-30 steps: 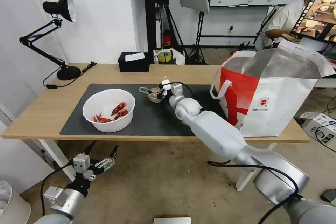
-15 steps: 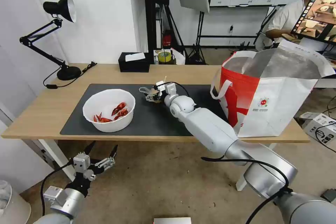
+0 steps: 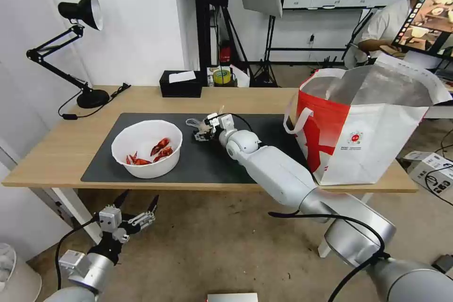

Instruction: Pick up the trash from the table and place it into the takeout bag.

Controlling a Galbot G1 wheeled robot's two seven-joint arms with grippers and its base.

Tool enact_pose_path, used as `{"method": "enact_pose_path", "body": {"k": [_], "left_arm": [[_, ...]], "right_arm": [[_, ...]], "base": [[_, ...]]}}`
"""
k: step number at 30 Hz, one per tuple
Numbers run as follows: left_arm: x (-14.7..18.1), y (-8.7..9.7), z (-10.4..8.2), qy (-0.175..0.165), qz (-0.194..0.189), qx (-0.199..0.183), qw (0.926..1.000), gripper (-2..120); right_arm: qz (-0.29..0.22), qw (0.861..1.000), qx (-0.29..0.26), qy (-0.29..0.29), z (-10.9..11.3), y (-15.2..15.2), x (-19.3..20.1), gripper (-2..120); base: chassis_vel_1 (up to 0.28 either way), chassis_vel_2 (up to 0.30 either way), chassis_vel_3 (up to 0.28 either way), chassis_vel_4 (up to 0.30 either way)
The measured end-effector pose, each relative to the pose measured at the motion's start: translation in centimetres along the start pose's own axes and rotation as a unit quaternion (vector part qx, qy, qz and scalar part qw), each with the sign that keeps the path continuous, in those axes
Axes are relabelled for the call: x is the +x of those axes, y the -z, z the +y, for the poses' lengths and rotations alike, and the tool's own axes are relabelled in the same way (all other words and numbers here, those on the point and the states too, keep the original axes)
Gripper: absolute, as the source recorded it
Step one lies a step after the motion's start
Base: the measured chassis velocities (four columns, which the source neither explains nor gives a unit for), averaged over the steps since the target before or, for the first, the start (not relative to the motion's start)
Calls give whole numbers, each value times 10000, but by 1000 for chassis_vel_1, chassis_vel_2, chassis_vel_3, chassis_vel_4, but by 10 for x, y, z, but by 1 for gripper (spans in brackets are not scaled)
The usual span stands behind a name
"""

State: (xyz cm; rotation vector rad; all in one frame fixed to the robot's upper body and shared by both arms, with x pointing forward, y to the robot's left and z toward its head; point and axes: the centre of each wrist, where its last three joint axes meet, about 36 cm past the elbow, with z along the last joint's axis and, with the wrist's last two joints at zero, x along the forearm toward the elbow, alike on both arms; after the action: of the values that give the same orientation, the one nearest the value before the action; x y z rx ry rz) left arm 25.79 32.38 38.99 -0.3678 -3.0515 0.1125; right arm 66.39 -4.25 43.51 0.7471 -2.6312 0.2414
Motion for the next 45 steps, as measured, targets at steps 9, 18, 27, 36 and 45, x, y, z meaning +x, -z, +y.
{"method": "enact_pose_path", "body": {"k": [9,18,27,36,45], "left_arm": [[-3,2,0,-56,-37,-9,10000,100],[-2,4,-2,-63,-65,-6,10000,100],[0,6,-5,-75,-173,40,9998,100],[3,6,-9,-61,-183,63,9998,100],[3,5,-14,-94,-184,64,9998,100]], "right_arm": [[42,10000,44,-49,-4,-5,3,100],[15,9999,65,-78,-8,-5,4,80],[-20,9999,64,-89,-11,-9,10,47],[-639,9978,11,-201,-17,-16,50,17],[-1765,9838,-10,-319,-5,-3,147,9]], "base": [[0,0,0,0],[0,0,0,0],[0,0,0,0],[0,0,0,0],[0,0,0,0]]}}
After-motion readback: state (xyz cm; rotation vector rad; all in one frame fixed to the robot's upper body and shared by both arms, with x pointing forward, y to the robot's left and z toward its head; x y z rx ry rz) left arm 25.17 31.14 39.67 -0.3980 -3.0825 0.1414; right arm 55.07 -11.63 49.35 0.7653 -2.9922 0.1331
